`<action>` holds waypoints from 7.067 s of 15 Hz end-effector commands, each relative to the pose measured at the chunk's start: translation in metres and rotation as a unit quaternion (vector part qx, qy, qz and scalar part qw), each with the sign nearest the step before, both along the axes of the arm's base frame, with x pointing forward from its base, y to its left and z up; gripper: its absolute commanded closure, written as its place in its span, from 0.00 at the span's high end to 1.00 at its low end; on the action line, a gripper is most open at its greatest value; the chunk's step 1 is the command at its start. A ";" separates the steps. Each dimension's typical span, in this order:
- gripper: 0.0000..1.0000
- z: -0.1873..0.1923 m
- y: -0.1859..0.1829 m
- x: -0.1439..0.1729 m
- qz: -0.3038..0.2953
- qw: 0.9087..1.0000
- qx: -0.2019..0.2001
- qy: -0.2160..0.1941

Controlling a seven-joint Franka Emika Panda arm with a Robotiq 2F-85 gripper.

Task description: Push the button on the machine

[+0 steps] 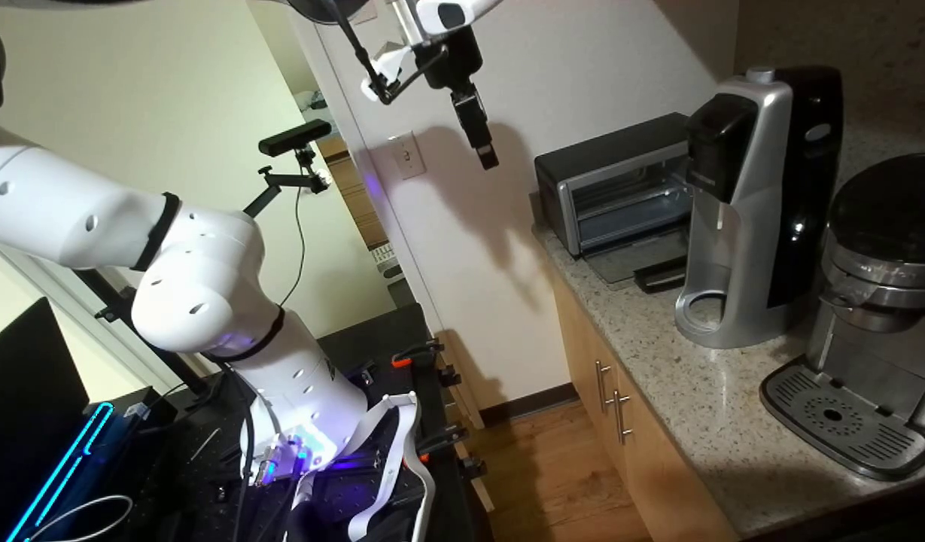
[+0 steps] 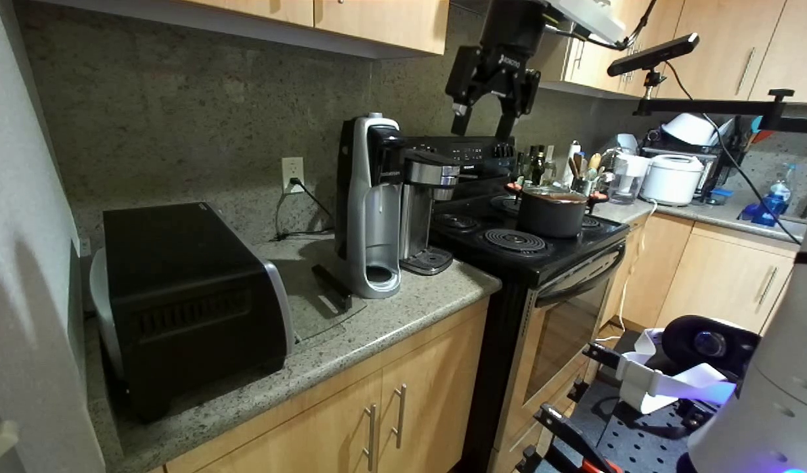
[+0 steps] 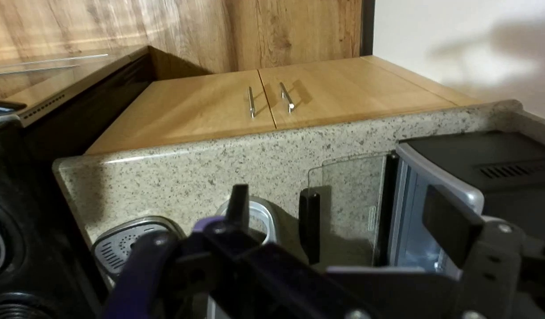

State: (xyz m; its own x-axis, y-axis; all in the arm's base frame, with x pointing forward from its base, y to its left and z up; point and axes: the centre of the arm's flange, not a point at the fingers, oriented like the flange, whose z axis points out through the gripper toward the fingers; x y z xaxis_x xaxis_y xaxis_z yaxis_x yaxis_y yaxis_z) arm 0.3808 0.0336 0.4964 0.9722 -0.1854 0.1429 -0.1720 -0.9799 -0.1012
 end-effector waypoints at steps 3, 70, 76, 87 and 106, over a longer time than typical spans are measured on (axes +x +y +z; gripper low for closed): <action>1.00 0.050 -0.028 0.033 -0.008 1.000 0.014 -0.019; 0.00 0.093 -0.119 0.267 -0.084 0.996 0.013 0.001; 0.00 0.077 -0.125 0.273 -0.080 0.997 0.010 0.003; 0.00 0.091 -0.114 0.292 -0.064 0.997 0.020 -0.026; 0.00 0.093 -0.108 0.289 -0.071 0.996 0.036 -0.035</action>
State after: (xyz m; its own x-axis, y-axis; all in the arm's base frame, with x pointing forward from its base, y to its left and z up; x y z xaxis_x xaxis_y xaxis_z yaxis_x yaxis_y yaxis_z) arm 0.6674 -0.0771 0.5901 0.9243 -0.3341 0.1843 -0.2999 -0.9347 -0.1905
